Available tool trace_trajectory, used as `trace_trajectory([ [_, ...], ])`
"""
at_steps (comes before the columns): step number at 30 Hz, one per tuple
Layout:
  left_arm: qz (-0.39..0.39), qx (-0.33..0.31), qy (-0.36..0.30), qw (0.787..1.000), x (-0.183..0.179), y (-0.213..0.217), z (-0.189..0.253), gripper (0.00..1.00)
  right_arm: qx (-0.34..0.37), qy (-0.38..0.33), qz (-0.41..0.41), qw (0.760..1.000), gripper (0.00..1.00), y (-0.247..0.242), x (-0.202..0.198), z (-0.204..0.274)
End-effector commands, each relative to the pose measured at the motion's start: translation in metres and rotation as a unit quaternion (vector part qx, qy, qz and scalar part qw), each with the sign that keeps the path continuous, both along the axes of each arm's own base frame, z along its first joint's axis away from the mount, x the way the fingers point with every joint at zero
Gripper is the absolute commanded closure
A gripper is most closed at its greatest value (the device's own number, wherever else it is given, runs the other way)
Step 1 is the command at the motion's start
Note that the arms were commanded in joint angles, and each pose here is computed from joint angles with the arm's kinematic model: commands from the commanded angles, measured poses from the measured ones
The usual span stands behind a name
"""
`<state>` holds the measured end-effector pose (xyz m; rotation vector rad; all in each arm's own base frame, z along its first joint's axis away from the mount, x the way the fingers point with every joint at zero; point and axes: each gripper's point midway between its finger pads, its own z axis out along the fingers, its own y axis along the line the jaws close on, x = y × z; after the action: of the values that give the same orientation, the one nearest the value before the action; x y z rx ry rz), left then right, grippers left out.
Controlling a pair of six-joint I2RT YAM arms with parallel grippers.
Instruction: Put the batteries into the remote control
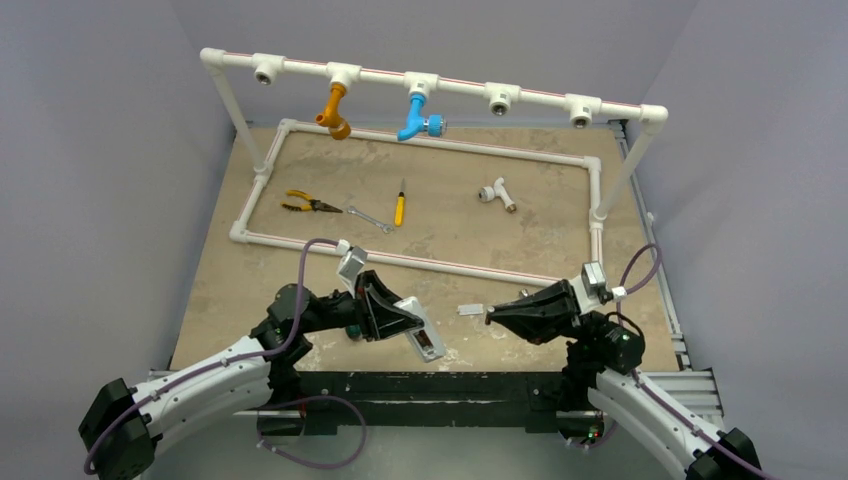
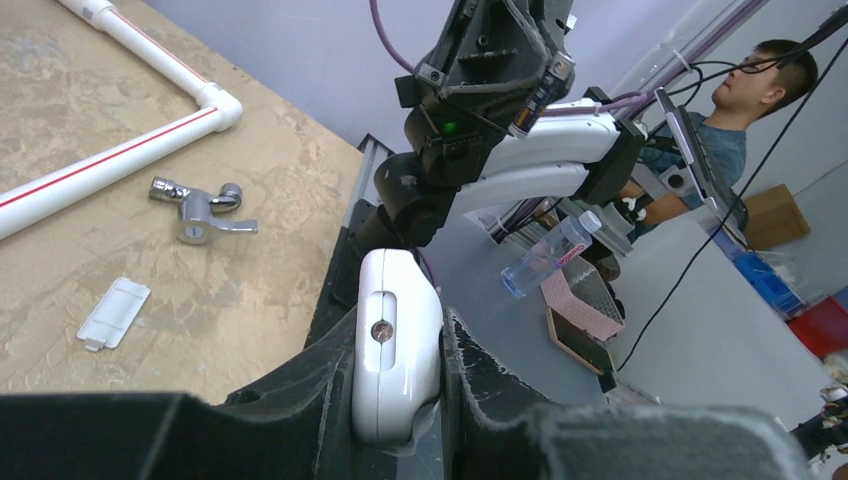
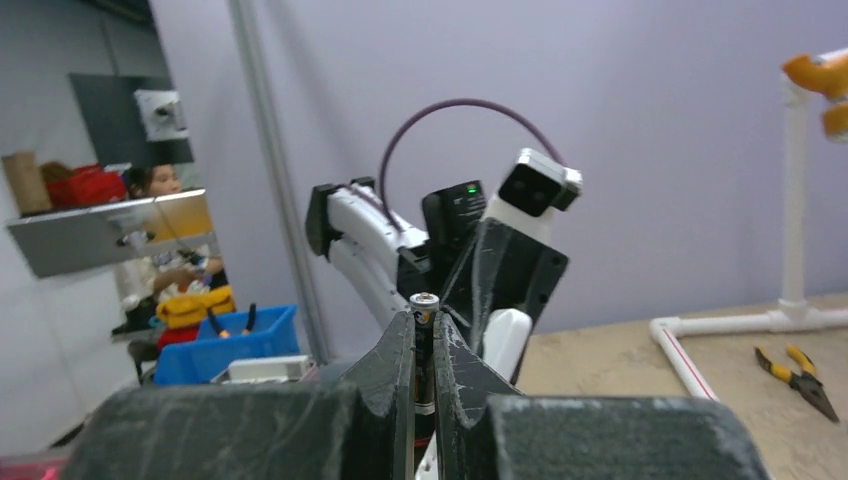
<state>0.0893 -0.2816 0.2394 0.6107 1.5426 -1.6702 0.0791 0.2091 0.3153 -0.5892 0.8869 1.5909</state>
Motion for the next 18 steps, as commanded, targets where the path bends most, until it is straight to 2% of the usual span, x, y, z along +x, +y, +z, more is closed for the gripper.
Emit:
trace_trajectory([
  [1, -0.027, -0.057, -0.046, 0.997, -0.009, -0.002, 0.044, 1.0, 0.006, -0.124, 0.06, 0.99, 1.0, -0.008, -0.047, 0.02],
  [18, -0.05, -0.067, -0.059, 0.995, -0.017, -0.004, 0.051, 1.0, -0.049, -0.223, 0.102, 0.968, 1.0, -0.006, -0.075, 0.011],
])
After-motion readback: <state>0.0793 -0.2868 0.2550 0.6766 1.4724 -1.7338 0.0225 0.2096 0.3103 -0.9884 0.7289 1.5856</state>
